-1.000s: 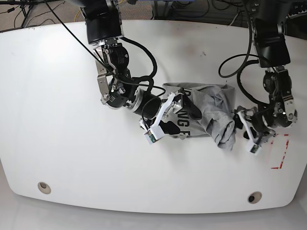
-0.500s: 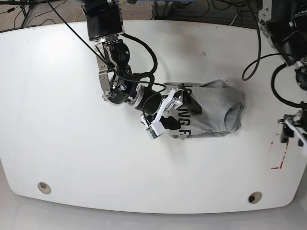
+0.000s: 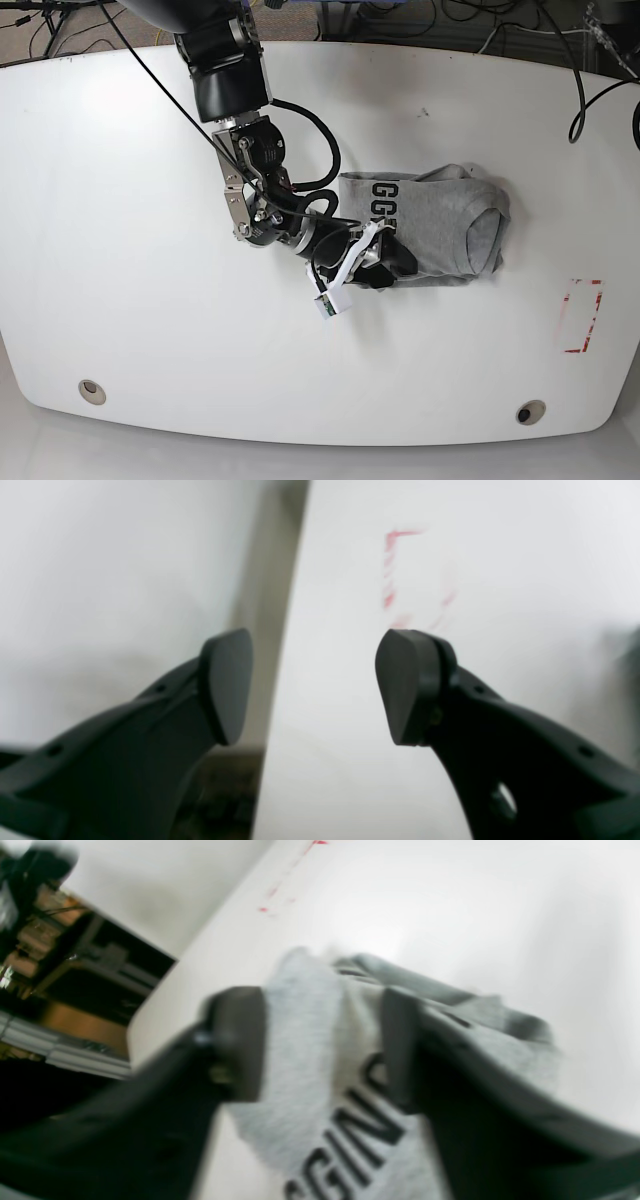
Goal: Fold the T-shirt properly
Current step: 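Release the left gripper and regrasp the folded bundle's edge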
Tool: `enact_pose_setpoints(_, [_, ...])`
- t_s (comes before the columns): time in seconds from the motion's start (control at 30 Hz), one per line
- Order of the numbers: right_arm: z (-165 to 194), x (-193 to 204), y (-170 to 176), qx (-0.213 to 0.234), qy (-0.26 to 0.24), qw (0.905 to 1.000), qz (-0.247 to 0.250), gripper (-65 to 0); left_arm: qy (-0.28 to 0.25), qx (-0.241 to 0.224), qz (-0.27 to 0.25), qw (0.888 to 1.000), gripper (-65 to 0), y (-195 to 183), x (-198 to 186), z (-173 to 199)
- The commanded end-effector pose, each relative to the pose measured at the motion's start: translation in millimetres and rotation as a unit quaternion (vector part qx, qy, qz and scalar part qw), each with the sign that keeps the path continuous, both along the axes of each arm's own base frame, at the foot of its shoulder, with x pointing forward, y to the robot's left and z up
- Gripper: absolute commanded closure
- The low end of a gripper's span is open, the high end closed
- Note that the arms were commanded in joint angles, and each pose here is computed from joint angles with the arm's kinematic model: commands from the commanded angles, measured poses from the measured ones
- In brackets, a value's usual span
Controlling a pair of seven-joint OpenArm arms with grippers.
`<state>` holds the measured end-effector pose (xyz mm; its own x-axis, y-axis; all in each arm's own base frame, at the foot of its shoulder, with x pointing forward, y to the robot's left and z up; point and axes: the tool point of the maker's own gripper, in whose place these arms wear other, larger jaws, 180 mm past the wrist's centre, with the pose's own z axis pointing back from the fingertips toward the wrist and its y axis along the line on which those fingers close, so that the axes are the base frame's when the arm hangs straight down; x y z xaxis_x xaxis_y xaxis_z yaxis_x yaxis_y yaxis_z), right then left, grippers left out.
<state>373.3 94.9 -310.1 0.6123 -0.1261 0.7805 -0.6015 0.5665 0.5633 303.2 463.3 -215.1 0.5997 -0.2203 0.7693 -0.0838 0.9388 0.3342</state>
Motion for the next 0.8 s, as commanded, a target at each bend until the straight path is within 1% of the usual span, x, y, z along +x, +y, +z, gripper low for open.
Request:
enact_pose_setpoints(0.0, [18.3, 13.7, 2.2, 0.018, -0.023, 0.9996, -0.004, -21.1, -0.002, 0.008, -0.018, 1.0, -38.3, -5.7, 2.7, 3.3])
enact_pose_setpoints(0.03, [16.8, 15.0, 0.9, 0.016, -0.021, 0.9996, -0.004, -18.5, 0.008, 0.005, -0.026, 1.0, -38.3, -11.6, 3.0, -4.4])
enact_pose_setpoints(0.07, [16.9, 15.4, 0.9, 0.016, -0.021, 0.9996, -0.004, -17.6, 0.014, 0.003, -0.03, 0.999, -38.3, -14.8, 2.8, -9.4])
enact_pose_setpoints(0.1, [17.3, 16.7, 0.3, 0.015, -0.022, 0.9996, -0.004, -15.7, 0.026, -0.006, -0.041, 0.999, -38.1, -25.7, 3.8, -23.0])
enact_pose_setpoints(0.17, [15.4, 17.3, -3.4, 0.01, -0.022, 0.9997, -0.005, -13.5, 0.043, -0.023, -0.06, 0.997, -35.0, -45.7, 5.7, -44.2])
enact_pose_setpoints(0.27, [11.1, 19.0, -13.3, -0.001, -0.023, 0.9997, -0.009, -11.4, 0.05, -0.044, -0.09, 0.994, -24.4, -80.1, 12.3, -64.0])
enact_pose_setpoints(0.3, [10.2, 19.3, -15.2, -0.003, -0.023, 0.9997, -0.01, -10.9, 0.047, -0.054, -0.101, 0.992, -20.0, -95.3, 15.0, -70.0])
enact_pose_setpoints(0.4, [6.2, 20.0, -19.9, -0.011, -0.022, 0.9996, -0.012, -9.8, 0.034, -0.084, -0.126, 0.988, -12.2, -136.0, 22.2, -80.5])
enact_pose_setpoints(0.53, [-1.1, 21.4, -25.3, -0.043, -0.031, 0.9985, -0.011, -9.5, 0.013, -0.124, -0.141, 0.982, -11.8, -176.3, 26.5, -88.5])
enact_pose_setpoints(0.63, [-1.9, 26.2, -24.6, -0.078, -0.05, 0.9957, -0.007, -9.5, 0.012, -0.154, -0.168, 0.974, -11.8, -215.7, 30.9, -97.8])
enact_pose_setpoints(0.73, [-2.0, 27.1, -20.3, -0.099, -0.067, 0.9928, 0.003, -9.5, 0.02, -0.164, -0.202, 0.965, -11.8, -246.5, 34.9, -103.3])
enact_pose_setpoints(0.77, [-0.6, 26.6, -17.2, -0.1, -0.074, 0.9922, 0.008, -9.7, 0.024, -0.165, -0.212, 0.963, -11.8, -254.3, 35.5, -105.4])
